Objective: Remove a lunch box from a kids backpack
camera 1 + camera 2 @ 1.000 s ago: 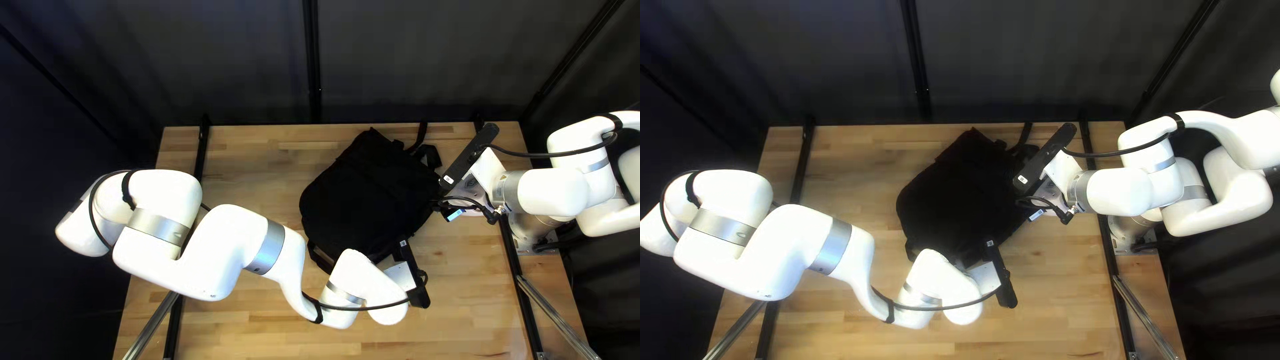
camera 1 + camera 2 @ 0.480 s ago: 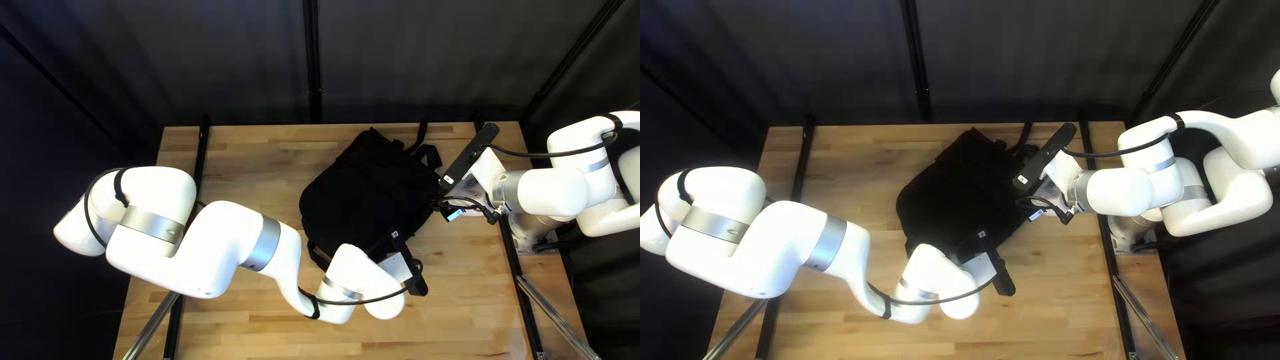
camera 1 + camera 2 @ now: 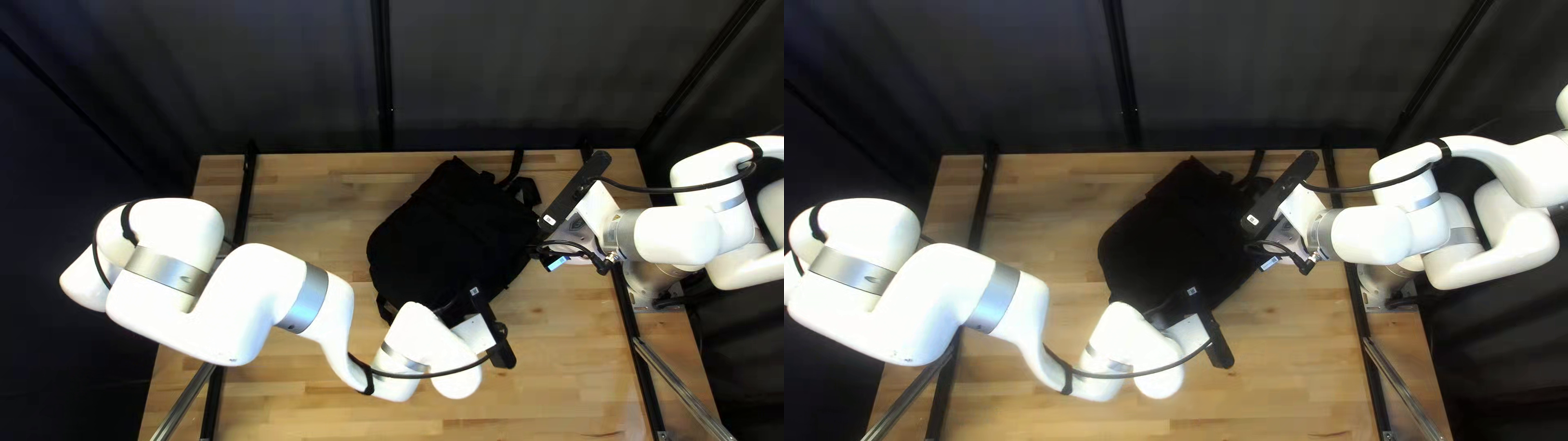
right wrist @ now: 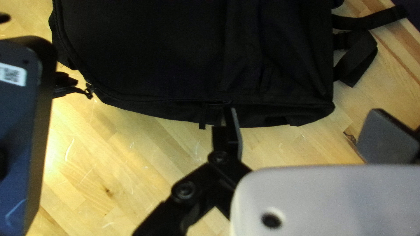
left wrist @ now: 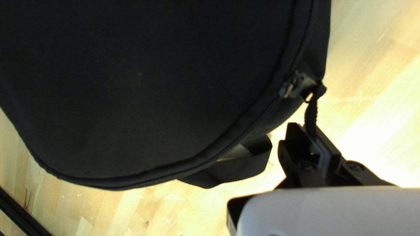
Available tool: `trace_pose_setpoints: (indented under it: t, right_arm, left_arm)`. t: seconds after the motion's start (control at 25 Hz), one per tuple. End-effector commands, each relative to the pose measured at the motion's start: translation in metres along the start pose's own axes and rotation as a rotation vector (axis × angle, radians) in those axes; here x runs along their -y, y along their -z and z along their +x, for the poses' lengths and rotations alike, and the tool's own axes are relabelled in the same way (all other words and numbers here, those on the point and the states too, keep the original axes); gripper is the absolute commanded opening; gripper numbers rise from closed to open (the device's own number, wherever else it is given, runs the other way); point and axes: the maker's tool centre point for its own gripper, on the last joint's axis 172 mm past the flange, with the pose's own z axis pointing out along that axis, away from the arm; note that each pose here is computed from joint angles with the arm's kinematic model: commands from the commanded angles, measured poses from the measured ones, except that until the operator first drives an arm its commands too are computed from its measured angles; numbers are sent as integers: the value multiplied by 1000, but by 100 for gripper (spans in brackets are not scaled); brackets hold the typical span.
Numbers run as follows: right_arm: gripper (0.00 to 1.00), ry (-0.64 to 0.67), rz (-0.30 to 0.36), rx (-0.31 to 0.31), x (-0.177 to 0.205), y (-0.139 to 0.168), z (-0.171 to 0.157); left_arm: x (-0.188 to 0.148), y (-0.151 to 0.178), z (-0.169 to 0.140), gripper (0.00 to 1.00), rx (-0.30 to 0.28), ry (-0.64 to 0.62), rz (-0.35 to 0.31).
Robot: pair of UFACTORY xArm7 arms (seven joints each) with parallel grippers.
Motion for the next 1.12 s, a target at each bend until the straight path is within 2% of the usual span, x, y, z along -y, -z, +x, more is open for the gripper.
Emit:
trace_pose_setpoints:
  t: [0.04,0.56,0.72,0.76,1.0,1.12]
  right_arm:
    - [100,0,0,0,0,0,0]
    - [100,0,0,0,0,0,0]
    - [100,0,0,0,0,0,0]
    - [100,32,4,-12,3,-1,-6]
    - [100,256,139,-63,25,-19,-16]
    - [100,381,179,-89,32,-25,-29]
  left_arm:
    - [3,1,-1,0,-4,-8,1]
    - [13,5,-9,0,-27,-18,12]
    - [18,7,-16,0,-26,-55,-12]
    - [17,7,-19,0,-26,-71,-18]
    - [20,6,-26,0,-35,-118,-46]
    - [23,6,-26,0,-44,-127,-52]
